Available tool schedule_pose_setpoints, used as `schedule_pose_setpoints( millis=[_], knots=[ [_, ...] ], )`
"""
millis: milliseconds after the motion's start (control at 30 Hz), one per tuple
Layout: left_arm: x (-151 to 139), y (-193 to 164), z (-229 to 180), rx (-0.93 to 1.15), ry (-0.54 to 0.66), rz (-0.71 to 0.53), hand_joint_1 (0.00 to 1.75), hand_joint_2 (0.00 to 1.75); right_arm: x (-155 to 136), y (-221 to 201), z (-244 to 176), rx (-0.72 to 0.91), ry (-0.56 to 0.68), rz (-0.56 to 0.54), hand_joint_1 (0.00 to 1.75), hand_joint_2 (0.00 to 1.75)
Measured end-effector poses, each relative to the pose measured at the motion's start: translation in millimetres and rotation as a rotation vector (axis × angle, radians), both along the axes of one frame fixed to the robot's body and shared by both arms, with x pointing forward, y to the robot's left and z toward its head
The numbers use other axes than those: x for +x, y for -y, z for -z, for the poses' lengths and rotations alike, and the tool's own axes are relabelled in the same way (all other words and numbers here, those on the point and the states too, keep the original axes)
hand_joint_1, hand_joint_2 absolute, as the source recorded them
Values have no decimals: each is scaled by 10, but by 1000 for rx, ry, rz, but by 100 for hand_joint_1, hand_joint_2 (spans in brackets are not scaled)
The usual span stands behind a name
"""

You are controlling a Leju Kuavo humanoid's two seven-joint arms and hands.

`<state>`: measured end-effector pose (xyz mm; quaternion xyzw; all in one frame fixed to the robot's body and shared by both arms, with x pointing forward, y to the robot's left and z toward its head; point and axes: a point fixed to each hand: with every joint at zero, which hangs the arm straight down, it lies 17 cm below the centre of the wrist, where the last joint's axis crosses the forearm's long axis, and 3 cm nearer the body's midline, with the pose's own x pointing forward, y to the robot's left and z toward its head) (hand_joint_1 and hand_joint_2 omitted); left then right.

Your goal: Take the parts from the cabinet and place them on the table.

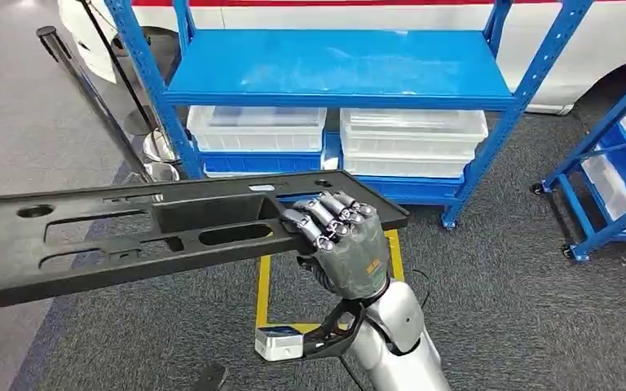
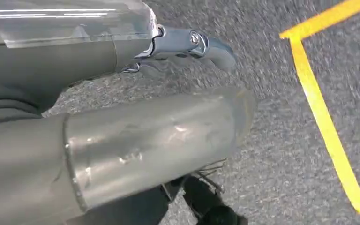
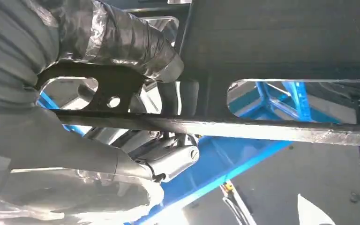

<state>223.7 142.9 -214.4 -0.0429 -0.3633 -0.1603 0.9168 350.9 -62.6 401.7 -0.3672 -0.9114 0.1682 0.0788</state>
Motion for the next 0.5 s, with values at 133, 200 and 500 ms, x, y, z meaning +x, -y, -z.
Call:
schedule_pose_setpoints(
  millis=[133, 200, 500],
  knots=[
    [-4, 2, 0, -1, 1, 1, 0, 0, -2, -5, 13, -4, -2, 1, 175, 175],
    [-6, 2, 0, -1, 1, 1, 0, 0, -3, -6, 19, -4, -3, 1, 175, 175],
    [-43, -10, 20, 1, -9, -6, 0, 0, -6, -37, 7, -4, 1, -7, 175, 175]
  ],
)
